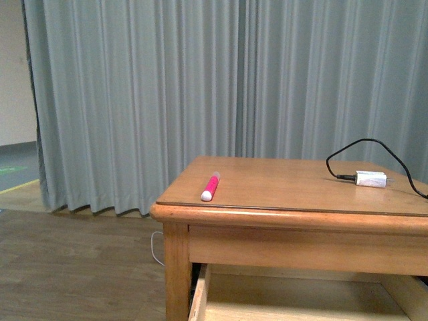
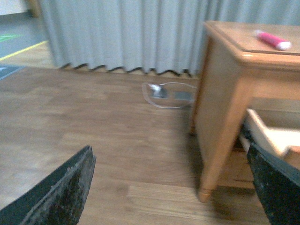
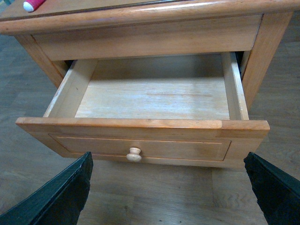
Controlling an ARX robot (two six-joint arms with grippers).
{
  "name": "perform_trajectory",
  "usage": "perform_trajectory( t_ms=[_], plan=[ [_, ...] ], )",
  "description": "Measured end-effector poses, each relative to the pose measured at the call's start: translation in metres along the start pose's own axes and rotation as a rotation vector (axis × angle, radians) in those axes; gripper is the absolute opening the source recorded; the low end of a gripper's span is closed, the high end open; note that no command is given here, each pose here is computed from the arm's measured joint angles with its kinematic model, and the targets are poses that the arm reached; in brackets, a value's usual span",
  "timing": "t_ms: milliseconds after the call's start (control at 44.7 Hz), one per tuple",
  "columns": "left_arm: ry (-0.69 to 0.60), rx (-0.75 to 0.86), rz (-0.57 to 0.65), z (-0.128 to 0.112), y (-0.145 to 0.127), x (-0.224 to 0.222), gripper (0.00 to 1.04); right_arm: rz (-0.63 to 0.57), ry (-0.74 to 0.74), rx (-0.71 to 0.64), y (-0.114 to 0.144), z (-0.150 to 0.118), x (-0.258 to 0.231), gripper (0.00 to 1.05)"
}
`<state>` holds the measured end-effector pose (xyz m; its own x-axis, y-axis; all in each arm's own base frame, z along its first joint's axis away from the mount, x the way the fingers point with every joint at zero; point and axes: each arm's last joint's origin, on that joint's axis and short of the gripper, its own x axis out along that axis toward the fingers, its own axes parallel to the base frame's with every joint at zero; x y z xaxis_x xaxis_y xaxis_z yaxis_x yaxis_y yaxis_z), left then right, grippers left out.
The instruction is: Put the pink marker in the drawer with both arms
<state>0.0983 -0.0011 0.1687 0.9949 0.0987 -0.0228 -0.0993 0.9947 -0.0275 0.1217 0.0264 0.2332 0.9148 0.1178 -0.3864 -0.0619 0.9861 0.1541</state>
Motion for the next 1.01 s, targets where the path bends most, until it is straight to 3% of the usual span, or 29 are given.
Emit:
perform_trajectory(
  t_ms=[45,90,291,470,627,1007],
  plan=[
    [0.043,0.006,0.083,-0.001,-0.005,0.004,0.99,-0.001,-0.001,0.0,0.0,0.0,0.0,0.96],
    [0.073,0.011,0.092,0.003,-0.014,0.009,0.99,0.0,-0.001,0.0,0.0,0.0,0.0,0.96],
    [0.08,0.04,-0.016,0.048,-0.04,0.046,0.99,0.0,-0.001,0.0,0.0,0.0,0.0,0.96],
    [0.076,0.093,-0.171,0.085,-0.072,0.107,0.99,0.0,0.0,0.0,0.0,0.0,0.0,0.96],
    [0.098,0.132,-0.251,0.098,-0.099,0.147,0.99,0.0,0.0,0.0,0.0,0.0,0.0,0.96],
    [0.223,0.152,-0.31,0.113,-0.171,0.252,0.99,0.0,0.0,0.0,0.0,0.0,0.0,0.96]
  ],
)
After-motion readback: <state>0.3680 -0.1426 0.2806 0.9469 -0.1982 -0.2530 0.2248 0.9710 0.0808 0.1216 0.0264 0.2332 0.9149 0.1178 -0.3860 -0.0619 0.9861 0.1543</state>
